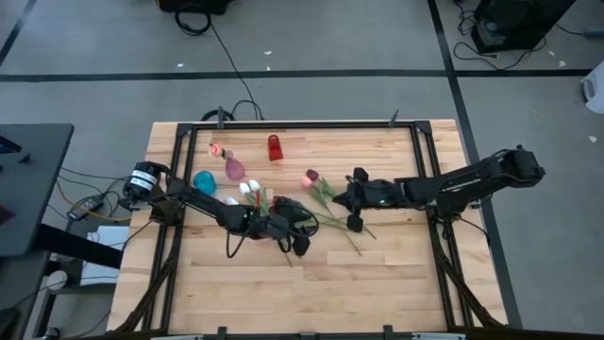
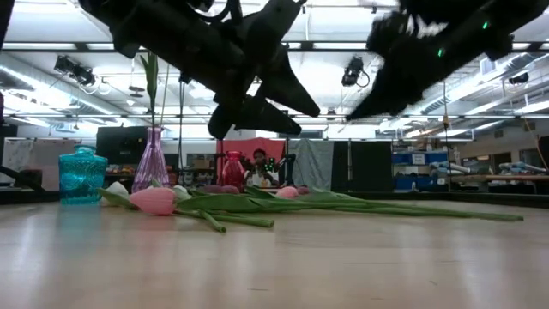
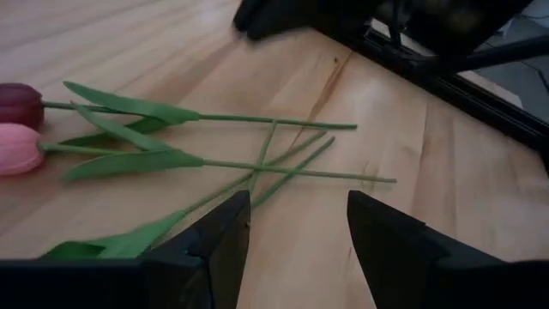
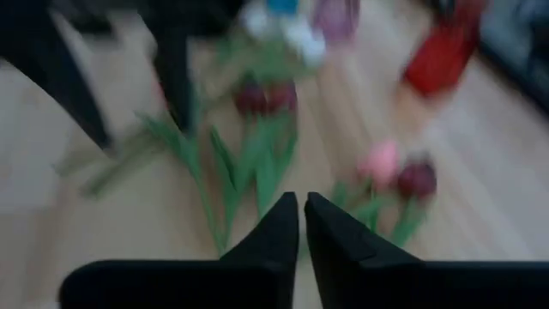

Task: Sort flowers into vase by color
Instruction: Put the pink flower into the purple vase

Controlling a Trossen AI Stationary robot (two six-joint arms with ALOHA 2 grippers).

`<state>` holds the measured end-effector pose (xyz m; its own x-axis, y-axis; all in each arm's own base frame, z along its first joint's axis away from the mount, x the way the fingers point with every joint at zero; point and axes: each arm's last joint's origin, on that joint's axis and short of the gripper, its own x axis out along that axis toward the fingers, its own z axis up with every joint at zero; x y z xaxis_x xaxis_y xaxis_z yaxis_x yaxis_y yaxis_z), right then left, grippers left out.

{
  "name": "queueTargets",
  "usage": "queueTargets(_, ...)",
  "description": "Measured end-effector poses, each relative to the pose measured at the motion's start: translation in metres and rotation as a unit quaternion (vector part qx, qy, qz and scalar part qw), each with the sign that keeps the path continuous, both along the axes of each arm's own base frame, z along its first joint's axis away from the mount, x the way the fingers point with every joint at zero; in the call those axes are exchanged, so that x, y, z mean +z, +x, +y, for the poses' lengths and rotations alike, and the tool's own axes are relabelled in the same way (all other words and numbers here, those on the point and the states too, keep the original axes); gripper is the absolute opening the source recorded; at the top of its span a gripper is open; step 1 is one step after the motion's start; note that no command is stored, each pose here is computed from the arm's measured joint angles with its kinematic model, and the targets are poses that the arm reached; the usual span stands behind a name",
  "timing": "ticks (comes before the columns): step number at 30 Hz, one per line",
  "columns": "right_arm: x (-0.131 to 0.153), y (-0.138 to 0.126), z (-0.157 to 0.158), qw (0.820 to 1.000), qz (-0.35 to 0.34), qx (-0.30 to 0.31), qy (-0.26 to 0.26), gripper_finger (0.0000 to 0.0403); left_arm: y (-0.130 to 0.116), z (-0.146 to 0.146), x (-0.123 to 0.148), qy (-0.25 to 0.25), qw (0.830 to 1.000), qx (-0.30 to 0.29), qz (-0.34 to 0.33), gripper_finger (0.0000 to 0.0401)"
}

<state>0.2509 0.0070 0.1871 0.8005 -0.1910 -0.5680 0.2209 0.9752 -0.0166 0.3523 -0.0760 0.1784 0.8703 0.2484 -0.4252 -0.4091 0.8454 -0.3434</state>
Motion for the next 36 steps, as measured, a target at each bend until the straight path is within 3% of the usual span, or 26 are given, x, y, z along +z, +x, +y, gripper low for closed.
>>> queueTargets(9,-0.049,0.029,-0.006,0.988,0.145,-0.016,0.059,0.0109,0.000,0.001,0.000,0.000,1.000,0.007,-0.003,0.0202)
queueTargets(21,-0.062,0.053,-0.002,0.984,0.170,-0.021,0.052,0.0124,-0.002,-0.003,-0.003,-0.002,1.000,0.005,0.013,0.0202)
queueTargets(25,-0.068,0.054,-0.005,0.982,0.178,-0.028,0.051,0.0102,-0.003,-0.002,-0.004,-0.005,1.000,0.008,0.020,0.0202)
queueTargets(31,-0.072,0.055,-0.009,0.982,0.180,-0.031,0.050,0.0014,-0.003,-0.002,-0.004,-0.005,1.000,0.009,0.021,0.0202)
queueTargets(36,-0.055,0.047,-0.011,0.983,0.179,-0.038,0.011,0.0011,-0.003,-0.002,-0.005,-0.005,1.000,0.009,0.022,0.0202)
